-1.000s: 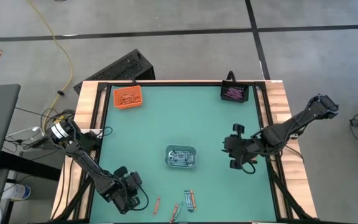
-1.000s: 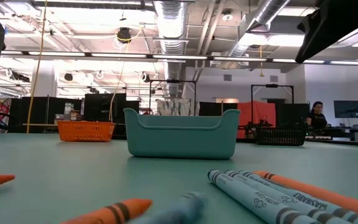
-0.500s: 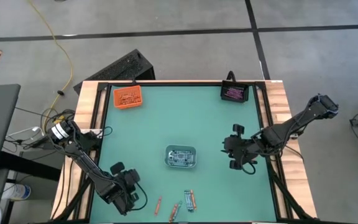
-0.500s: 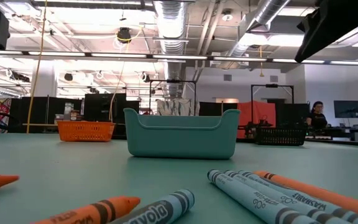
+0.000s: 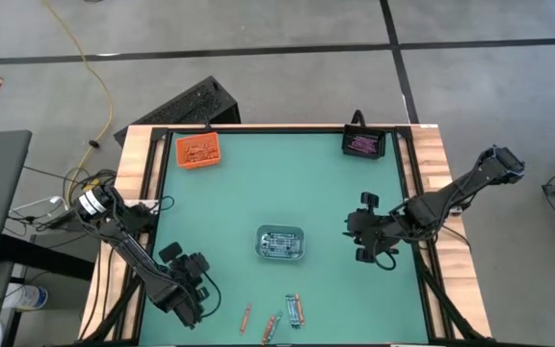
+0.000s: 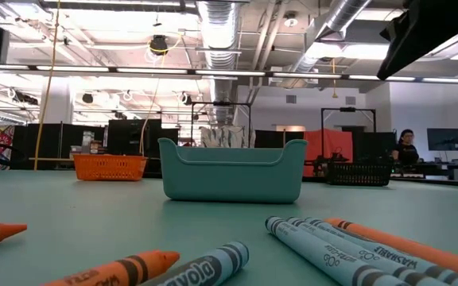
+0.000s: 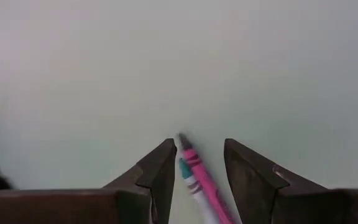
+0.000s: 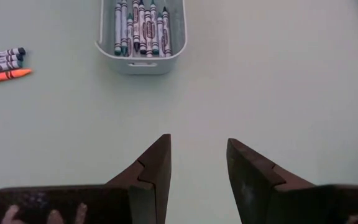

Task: Sort crayons
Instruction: Put the violet crayon into the black bin

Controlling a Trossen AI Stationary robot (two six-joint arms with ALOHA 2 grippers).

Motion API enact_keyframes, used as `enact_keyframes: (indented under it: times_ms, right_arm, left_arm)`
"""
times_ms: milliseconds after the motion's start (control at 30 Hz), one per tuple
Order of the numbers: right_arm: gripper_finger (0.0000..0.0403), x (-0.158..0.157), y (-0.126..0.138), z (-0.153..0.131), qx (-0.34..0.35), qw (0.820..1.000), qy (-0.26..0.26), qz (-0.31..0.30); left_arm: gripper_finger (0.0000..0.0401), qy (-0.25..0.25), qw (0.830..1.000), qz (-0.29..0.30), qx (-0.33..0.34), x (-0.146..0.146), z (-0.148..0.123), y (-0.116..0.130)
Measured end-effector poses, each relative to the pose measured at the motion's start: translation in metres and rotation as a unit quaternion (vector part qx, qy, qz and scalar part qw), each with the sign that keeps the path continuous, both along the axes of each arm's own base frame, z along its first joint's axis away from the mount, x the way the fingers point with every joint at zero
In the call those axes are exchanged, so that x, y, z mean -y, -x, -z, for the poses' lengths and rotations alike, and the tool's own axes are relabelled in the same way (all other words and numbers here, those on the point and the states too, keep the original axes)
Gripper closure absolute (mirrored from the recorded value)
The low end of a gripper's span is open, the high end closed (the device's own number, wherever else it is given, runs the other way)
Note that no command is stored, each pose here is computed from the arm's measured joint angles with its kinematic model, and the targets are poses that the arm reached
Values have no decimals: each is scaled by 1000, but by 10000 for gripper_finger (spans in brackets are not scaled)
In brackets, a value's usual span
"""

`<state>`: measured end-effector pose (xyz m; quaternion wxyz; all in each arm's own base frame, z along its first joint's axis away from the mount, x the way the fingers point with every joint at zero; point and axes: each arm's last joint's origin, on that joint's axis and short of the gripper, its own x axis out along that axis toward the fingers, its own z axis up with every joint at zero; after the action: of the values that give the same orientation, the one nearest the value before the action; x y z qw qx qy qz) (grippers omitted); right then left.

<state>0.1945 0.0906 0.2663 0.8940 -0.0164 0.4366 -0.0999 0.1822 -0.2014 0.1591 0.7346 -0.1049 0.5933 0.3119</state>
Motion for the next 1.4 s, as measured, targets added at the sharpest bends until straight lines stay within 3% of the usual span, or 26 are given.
enact_keyframes:
  times_ms: [300, 433, 633, 867, 1133, 1400]
  right_arm:
    - [255, 0, 0, 0, 3, 1000, -2, 0]
    - [255, -1, -1, -1, 6, 1000, -4, 1]
    - [255, -5, 0, -1, 12, 1000, -8, -9]
    - [255, -7, 1, -1, 13, 1000, -7, -13]
    - [255, -7, 1, -1, 14, 1000, -6, -12]
    - [255, -7, 1, -1, 15, 1000, -7, -11]
  left_arm:
    - [272, 17, 1000, -12, 19, -22, -28, 5]
    - [273, 68, 998, -11, 5, -35, -18, 8]
    - [273, 148, 987, -17, 65, -34, -24, 13]
    - [273, 131, 990, -53, -15, -37, -16, 32]
    - [273, 175, 983, -56, 0, -36, 2, 32]
    - [273, 174, 983, -61, -9, -37, 6, 36]
